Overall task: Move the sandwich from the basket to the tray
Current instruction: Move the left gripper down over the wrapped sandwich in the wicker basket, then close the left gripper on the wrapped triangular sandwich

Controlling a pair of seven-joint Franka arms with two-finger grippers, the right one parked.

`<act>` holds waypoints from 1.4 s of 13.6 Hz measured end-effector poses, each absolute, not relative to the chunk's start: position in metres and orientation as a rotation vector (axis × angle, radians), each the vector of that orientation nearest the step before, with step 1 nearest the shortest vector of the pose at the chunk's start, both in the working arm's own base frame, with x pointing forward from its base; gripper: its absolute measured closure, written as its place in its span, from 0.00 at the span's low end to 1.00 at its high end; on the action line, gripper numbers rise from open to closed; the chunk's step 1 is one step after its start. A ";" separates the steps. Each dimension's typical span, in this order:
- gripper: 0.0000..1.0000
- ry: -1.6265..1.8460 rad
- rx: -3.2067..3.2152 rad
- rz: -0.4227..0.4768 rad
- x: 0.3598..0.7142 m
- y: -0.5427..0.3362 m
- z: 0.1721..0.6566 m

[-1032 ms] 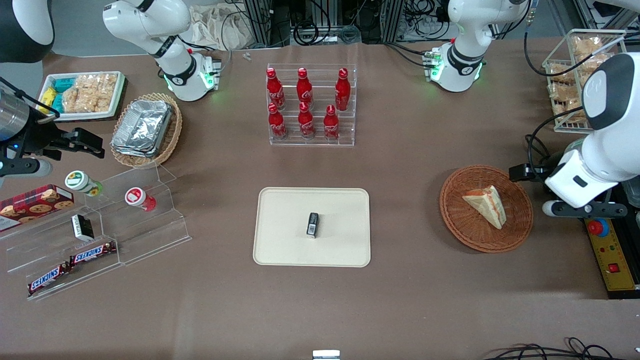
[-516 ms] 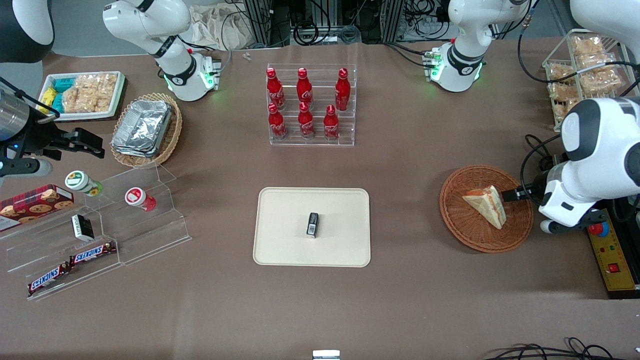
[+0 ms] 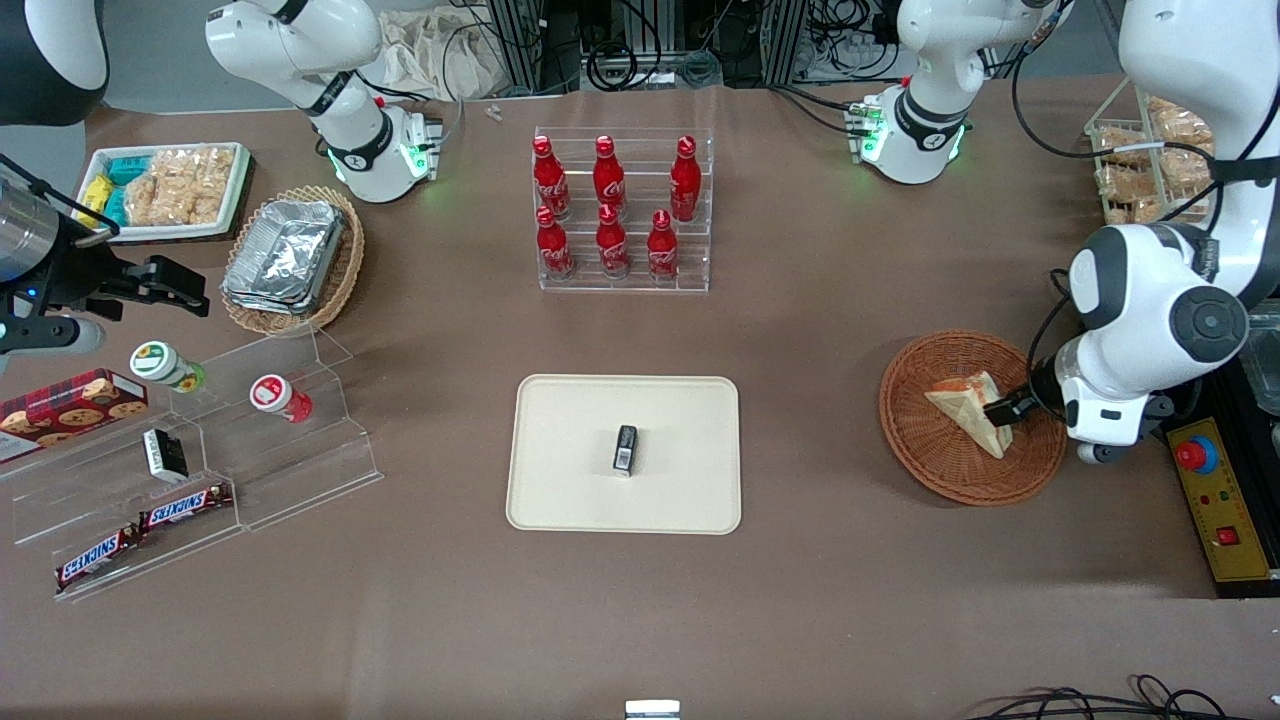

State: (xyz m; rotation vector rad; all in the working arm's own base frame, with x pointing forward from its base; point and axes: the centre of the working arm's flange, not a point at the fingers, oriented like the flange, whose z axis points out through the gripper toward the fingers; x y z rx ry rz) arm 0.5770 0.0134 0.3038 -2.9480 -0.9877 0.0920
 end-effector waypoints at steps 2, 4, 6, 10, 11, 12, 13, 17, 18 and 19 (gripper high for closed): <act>0.00 -1.072 -2.924 0.089 0.571 0.013 0.294; 0.00 -1.134 -2.912 0.101 0.570 0.012 0.292; 0.00 -1.170 -2.910 0.099 0.570 0.011 0.290; 0.00 -1.209 -2.915 0.110 0.567 0.010 0.272; 0.00 -1.212 -2.916 0.111 0.566 0.010 0.266; 0.00 -1.214 -2.916 0.114 0.565 0.010 0.260; 0.00 -1.216 -2.917 0.117 0.563 0.010 0.252; 0.10 -1.240 -2.910 0.121 0.563 0.010 0.238; 0.19 -1.257 -2.903 0.120 0.563 0.009 0.238; 0.32 -1.266 -2.900 0.119 0.564 0.009 0.238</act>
